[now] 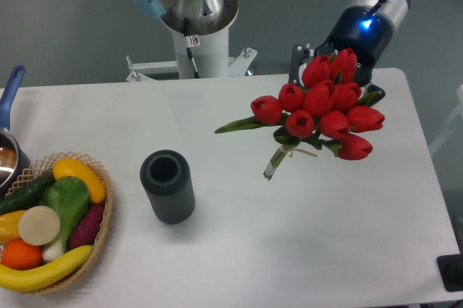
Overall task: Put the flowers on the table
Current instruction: 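Hold the red tulip bouquet raised in the gripper above the table, then rotate the gripper and lower the tulip bouquet toward the table surface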
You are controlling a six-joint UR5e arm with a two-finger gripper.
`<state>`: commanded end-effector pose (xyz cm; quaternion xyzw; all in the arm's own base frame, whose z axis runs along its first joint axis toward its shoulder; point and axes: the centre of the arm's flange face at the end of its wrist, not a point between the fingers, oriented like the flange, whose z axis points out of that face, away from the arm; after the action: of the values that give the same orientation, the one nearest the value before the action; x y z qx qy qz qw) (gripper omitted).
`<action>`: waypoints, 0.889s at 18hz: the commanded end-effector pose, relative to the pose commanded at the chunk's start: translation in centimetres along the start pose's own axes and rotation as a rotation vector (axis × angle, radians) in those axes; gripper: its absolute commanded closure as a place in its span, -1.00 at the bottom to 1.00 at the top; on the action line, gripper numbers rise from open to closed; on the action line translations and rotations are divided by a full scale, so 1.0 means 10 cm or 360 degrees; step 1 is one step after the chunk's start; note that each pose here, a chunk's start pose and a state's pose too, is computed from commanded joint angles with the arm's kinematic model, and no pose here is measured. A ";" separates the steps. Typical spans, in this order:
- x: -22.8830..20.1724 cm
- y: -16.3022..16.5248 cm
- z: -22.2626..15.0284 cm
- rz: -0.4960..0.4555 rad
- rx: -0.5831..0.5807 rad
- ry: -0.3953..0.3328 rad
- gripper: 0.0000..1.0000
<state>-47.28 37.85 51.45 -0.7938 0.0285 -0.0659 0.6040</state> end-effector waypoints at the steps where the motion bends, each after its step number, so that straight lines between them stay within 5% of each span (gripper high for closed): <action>1: 0.00 0.00 -0.01 0.0009 -0.0029 -0.0022 0.14; 8: 0.10 -0.03 -0.12 0.0091 -0.0359 -0.0265 0.14; 11: 0.16 0.16 -0.18 0.0144 -0.0698 -0.0455 0.14; 16: 0.21 0.75 -0.07 0.0326 -0.1032 -0.0400 0.14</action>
<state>-45.05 34.94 44.60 -0.9390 0.0526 0.1055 0.3232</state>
